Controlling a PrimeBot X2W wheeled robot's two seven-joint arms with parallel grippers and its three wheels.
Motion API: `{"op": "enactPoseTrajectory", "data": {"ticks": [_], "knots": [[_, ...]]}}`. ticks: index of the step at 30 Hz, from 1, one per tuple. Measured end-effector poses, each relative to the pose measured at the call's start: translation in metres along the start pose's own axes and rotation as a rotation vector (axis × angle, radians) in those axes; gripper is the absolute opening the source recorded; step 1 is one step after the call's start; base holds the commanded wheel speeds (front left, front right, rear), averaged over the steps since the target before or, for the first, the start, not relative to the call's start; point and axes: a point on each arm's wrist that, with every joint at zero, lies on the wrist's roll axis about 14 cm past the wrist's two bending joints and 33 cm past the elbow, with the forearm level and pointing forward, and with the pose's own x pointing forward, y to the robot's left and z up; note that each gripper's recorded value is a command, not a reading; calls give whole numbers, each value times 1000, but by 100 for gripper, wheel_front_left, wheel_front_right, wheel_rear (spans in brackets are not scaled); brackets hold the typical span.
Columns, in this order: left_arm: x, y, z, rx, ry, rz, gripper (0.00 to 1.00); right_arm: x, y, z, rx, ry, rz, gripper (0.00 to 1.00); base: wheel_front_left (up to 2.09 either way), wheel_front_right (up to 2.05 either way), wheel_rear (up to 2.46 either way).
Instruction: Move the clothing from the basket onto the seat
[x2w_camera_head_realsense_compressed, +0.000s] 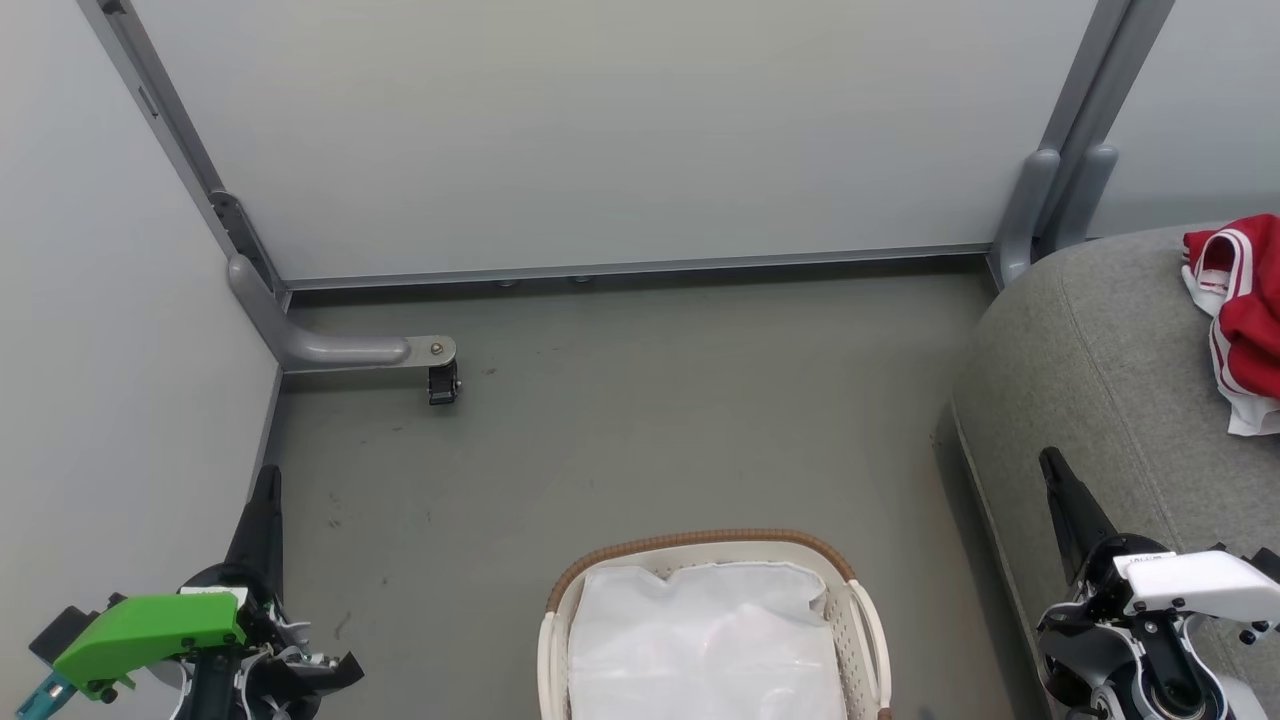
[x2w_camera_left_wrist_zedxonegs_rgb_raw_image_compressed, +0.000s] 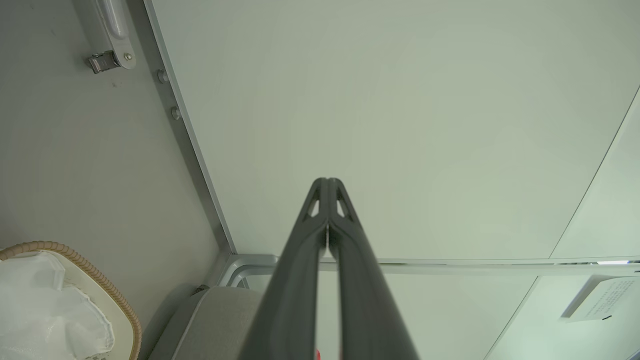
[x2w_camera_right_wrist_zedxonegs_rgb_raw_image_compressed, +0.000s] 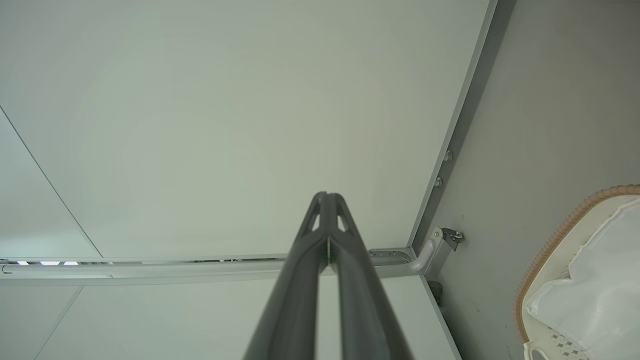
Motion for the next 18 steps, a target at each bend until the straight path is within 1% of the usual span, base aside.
{"op": "enactPoseTrajectory", "data": {"ticks": [18], "knots": [[0,0,0,0,0,0,0,0,0,0,0,0,0,0,0,0,0]]}}
